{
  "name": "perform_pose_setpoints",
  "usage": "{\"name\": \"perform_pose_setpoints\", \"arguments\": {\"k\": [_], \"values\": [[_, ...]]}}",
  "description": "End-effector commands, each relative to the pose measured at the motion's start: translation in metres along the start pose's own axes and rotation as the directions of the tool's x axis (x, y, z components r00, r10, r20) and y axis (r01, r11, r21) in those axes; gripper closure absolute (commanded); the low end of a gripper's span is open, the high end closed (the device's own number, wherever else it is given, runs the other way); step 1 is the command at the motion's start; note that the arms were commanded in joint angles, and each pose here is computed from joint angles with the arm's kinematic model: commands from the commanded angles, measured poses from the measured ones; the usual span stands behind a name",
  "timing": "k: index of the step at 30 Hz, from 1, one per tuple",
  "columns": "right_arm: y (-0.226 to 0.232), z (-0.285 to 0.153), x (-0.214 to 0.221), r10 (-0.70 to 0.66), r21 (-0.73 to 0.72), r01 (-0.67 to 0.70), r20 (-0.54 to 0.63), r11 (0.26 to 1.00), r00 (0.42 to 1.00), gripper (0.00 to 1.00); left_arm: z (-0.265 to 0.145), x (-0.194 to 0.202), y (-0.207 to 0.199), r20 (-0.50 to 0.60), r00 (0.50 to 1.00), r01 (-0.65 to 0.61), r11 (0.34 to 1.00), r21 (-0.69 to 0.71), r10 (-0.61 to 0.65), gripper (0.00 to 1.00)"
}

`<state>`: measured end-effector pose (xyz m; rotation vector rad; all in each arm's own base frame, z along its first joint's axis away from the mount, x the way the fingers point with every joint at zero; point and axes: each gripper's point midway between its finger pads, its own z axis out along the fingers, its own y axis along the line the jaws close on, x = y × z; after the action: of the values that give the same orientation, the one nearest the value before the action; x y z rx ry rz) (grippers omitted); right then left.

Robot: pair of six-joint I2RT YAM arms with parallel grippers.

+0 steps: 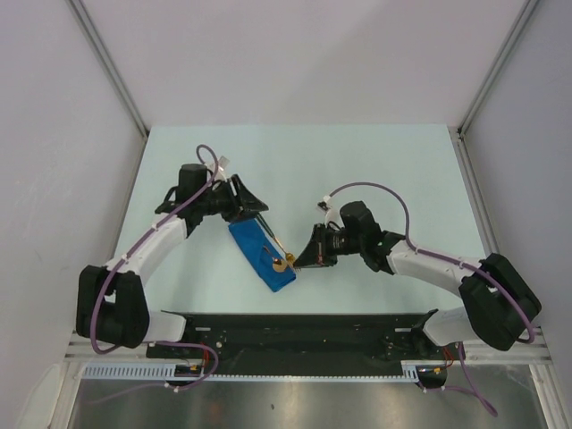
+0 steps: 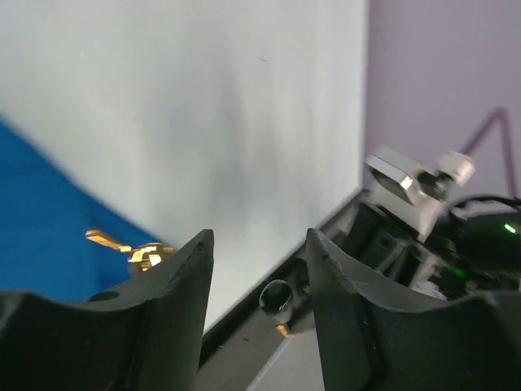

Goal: Fold the napkin into a case and place the utensils inside
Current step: Pass from the left arm to the right, then insert the fork into the folded napkin.

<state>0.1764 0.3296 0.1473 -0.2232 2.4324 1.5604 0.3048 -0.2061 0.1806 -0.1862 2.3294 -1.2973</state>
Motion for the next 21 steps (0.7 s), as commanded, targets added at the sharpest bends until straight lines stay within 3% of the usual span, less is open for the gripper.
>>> {"name": "perform_pose_setpoints", "arguments": {"k": [1, 5, 6, 9, 13, 21], "values": [[-0.008, -0.002, 0.014, 0.039, 0.051, -0.035, -0.082, 0.998, 0.996, 1.00, -0.036, -0.035, 0.043, 0.179, 0.982, -0.010, 0.952, -0.305, 0.067, 0.44], [-0.028, -0.004, 0.035, 0.114, 0.134, -0.092, -0.165, 0.987, 0.980, 1.00, -0.037, -0.040, 0.064, 0.195, 0.979, 0.022, 0.927, -0.376, 0.056, 0.53], [-0.036, -0.005, 0.043, 0.146, 0.163, -0.114, -0.199, 0.980, 0.969, 1.00, -0.034, -0.039, 0.068, 0.185, 0.982, 0.031, 0.924, -0.382, 0.044, 0.66], [-0.045, -0.003, 0.054, 0.195, 0.198, -0.147, -0.253, 0.969, 0.947, 1.00, -0.021, -0.034, 0.084, 0.147, 0.989, 0.064, 0.914, -0.401, -0.005, 0.85], [-0.051, -0.002, 0.058, 0.248, 0.232, -0.185, -0.282, 0.955, 0.927, 1.00, -0.012, -0.030, 0.106, 0.138, 0.990, 0.095, 0.892, -0.441, -0.037, 0.94], [-0.049, 0.006, 0.052, 0.306, 0.281, -0.216, -0.332, 0.935, 0.892, 1.00, -0.007, -0.028, 0.129, 0.162, 0.985, 0.134, 0.859, -0.494, -0.061, 0.96]]}}
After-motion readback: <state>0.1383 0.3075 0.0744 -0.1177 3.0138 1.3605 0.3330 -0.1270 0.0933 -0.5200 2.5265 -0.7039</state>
